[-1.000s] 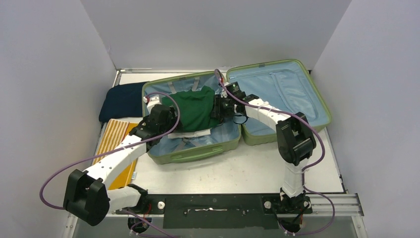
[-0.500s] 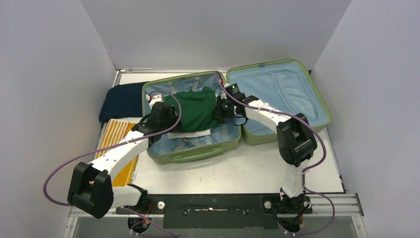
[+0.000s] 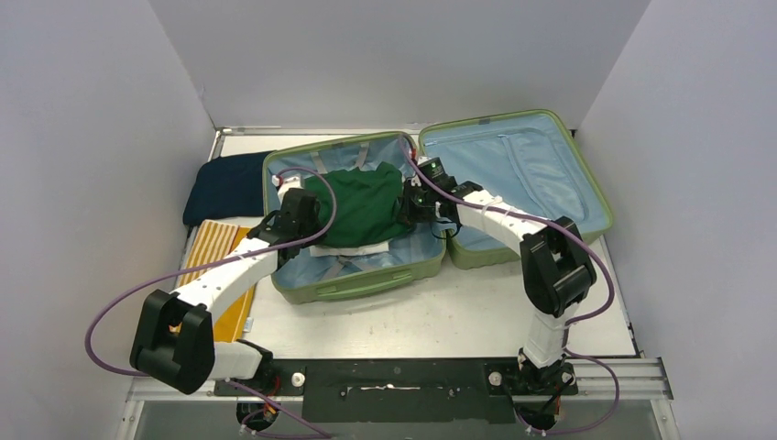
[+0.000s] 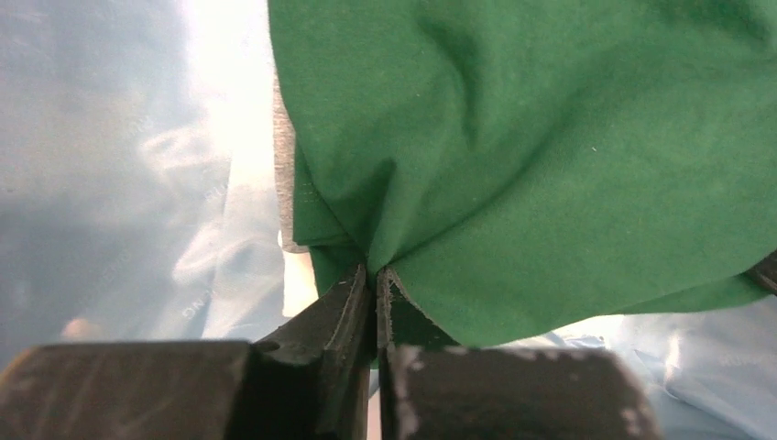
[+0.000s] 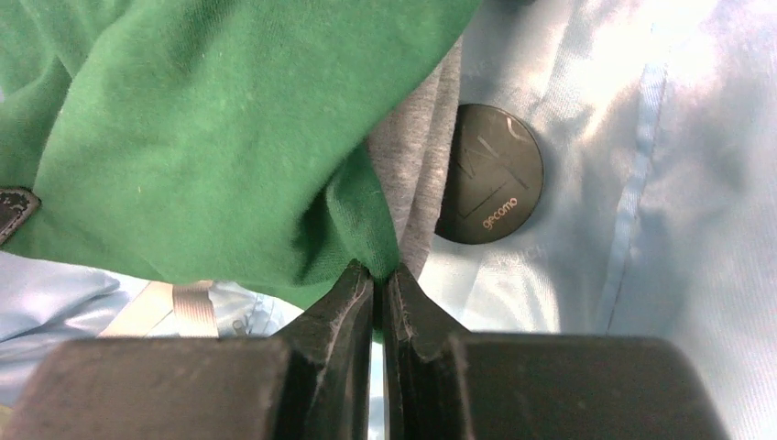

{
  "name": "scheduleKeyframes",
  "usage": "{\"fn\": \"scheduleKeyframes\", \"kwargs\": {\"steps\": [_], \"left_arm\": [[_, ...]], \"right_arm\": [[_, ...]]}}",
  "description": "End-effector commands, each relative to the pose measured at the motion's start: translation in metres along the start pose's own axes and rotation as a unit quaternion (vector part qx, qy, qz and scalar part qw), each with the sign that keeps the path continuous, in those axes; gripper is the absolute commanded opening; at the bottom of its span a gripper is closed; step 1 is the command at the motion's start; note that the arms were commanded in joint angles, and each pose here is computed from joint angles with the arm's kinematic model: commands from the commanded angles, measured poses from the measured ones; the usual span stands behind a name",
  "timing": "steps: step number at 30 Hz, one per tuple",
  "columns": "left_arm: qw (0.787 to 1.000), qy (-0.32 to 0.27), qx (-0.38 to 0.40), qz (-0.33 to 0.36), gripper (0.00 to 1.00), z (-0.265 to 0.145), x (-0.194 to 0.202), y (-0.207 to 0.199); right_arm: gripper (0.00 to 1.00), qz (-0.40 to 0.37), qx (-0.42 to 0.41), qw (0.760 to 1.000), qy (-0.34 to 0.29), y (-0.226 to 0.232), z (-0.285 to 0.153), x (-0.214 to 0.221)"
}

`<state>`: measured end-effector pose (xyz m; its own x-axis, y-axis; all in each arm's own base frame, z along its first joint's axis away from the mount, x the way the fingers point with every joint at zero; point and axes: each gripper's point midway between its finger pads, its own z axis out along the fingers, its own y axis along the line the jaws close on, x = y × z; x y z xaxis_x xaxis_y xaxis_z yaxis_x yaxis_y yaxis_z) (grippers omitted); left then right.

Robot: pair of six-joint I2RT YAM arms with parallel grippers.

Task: Pack the luggage
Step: Place the clothes in the luggage.

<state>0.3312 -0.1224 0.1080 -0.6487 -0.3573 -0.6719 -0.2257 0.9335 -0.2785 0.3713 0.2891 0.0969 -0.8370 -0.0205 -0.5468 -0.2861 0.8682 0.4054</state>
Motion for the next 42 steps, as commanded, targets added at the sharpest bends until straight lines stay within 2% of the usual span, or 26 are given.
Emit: {"fn": "scheduleKeyframes", "kwargs": {"steps": [1, 13, 16, 17, 19, 22, 25, 29, 33, 37, 42], "left_arm": [[0.999, -0.026, -0.019, 0.002, 0.0, -0.004, -0.012, 0.011], [0.998, -0.015, -0.06, 0.016, 0.0, -0.01, 0.006, 0.04], [0.998, -0.013, -0.062, 0.02, 0.0, -0.015, 0.004, 0.041], [0.998, -0.017, -0.059, 0.019, 0.04, -0.018, 0.0, 0.04], [0.998, -0.028, -0.049, 0.018, 0.24, -0.025, -0.01, 0.035], [0.998, -0.048, -0.036, 0.014, 0.57, -0.038, -0.032, 0.026], [0.997, -0.075, -0.02, 0.006, 0.72, -0.05, -0.058, 0.014], [0.995, -0.1, 0.004, -0.009, 0.77, -0.048, -0.087, 0.0], [0.996, -0.08, 0.018, -0.02, 0.78, -0.022, -0.097, -0.007], [0.998, -0.062, 0.023, -0.021, 0.78, 0.005, -0.102, -0.011], [0.999, -0.039, 0.026, -0.012, 0.78, 0.031, -0.101, -0.019]], "right_arm": [[0.0, 0.024, 0.02, 0.999, -0.027, -0.001, -0.026, -0.007], [0.0, 0.057, 0.069, 0.996, -0.013, -0.03, -0.033, 0.011], [0.27, 0.053, 0.056, 0.997, -0.014, -0.026, -0.038, 0.01], [0.38, 0.051, 0.051, 0.997, -0.019, -0.023, -0.042, 0.006], [0.51, 0.047, 0.044, 0.997, -0.033, -0.016, -0.05, -0.006], [0.59, 0.043, 0.037, 0.997, -0.06, -0.006, -0.063, -0.032], [0.63, 0.049, 0.02, 0.993, -0.101, 0.001, -0.072, -0.063], [0.65, 0.08, 0.001, 0.988, -0.132, -0.001, -0.067, -0.097], [0.66, 0.091, -0.016, 0.986, -0.139, 0.002, -0.047, -0.124], [0.66, 0.09, -0.03, 0.986, -0.137, 0.007, -0.025, -0.139], [0.64, 0.088, -0.023, 0.991, -0.102, 0.003, 0.003, -0.136]]}}
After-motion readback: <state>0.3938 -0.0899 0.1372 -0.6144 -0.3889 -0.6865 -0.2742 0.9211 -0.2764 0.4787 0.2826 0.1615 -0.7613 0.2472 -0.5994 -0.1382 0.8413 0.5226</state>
